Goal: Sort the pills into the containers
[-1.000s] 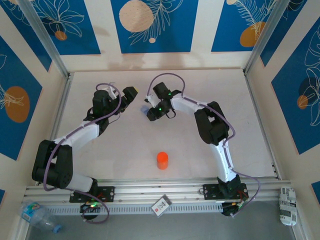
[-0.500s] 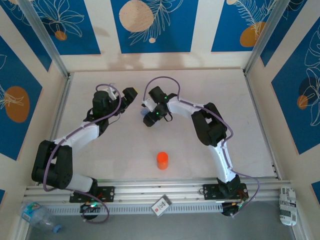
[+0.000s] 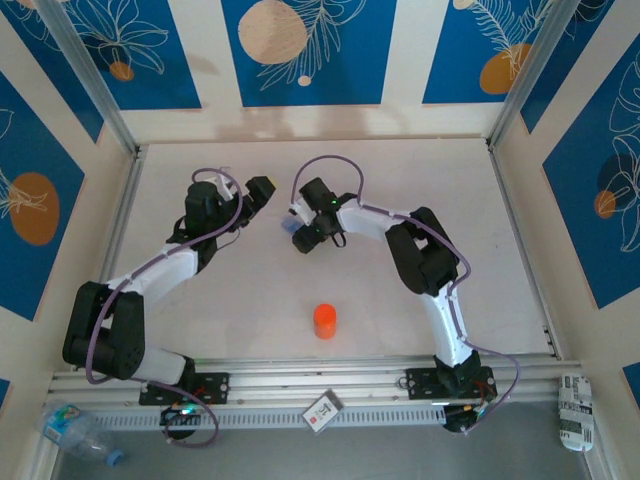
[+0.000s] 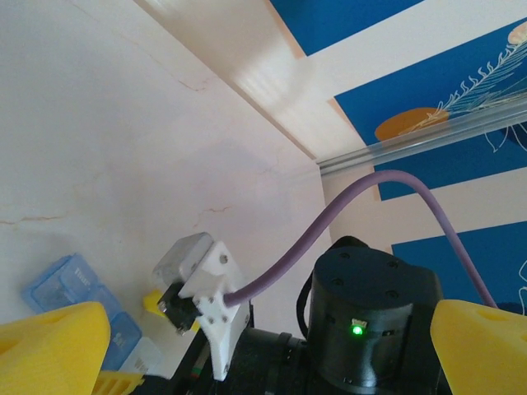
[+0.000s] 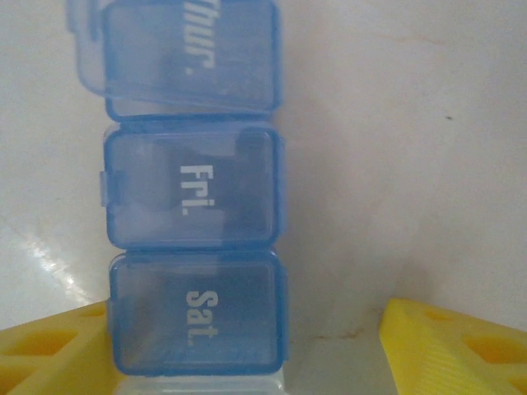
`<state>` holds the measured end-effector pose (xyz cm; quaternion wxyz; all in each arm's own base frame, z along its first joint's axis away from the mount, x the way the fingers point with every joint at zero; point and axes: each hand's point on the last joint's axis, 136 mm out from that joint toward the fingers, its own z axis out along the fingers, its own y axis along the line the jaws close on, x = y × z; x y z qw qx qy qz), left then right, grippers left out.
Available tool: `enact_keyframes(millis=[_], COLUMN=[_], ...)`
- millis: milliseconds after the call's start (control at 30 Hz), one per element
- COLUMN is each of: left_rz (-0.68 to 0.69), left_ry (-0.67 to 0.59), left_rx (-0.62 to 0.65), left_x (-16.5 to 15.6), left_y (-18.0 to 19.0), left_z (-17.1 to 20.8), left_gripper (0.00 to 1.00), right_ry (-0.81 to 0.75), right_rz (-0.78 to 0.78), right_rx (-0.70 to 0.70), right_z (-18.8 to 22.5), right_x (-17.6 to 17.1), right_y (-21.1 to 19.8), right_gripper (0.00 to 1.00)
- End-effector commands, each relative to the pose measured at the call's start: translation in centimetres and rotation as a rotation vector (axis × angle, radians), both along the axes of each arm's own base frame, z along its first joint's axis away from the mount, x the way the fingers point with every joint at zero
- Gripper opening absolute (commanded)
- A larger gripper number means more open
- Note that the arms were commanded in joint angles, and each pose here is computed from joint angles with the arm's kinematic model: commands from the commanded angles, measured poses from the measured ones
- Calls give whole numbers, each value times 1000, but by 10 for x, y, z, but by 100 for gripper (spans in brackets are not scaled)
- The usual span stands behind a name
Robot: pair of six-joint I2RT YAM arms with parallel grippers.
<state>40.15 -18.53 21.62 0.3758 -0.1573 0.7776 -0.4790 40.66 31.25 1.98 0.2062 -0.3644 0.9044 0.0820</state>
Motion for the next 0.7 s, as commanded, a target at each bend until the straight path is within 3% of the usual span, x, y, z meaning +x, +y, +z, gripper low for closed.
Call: enact_keyframes(millis=[0,333,667], left_rz=[-9,-46,-146], left_ry=[-43,-16,85], left_rx=[28,126,525], left_x=[-1,2,3], left_y=[3,1,8], left_z=[16,3,-43], left_gripper=[100,100,100], right_ry=[18,47,160], right_rz=[-178,-293,-436], right_rx=[-133,-46,222], right_z=[-5,18,64], right_x=[14,20,37], right_y=[-62,-88,-80], right_gripper=[76,76,77])
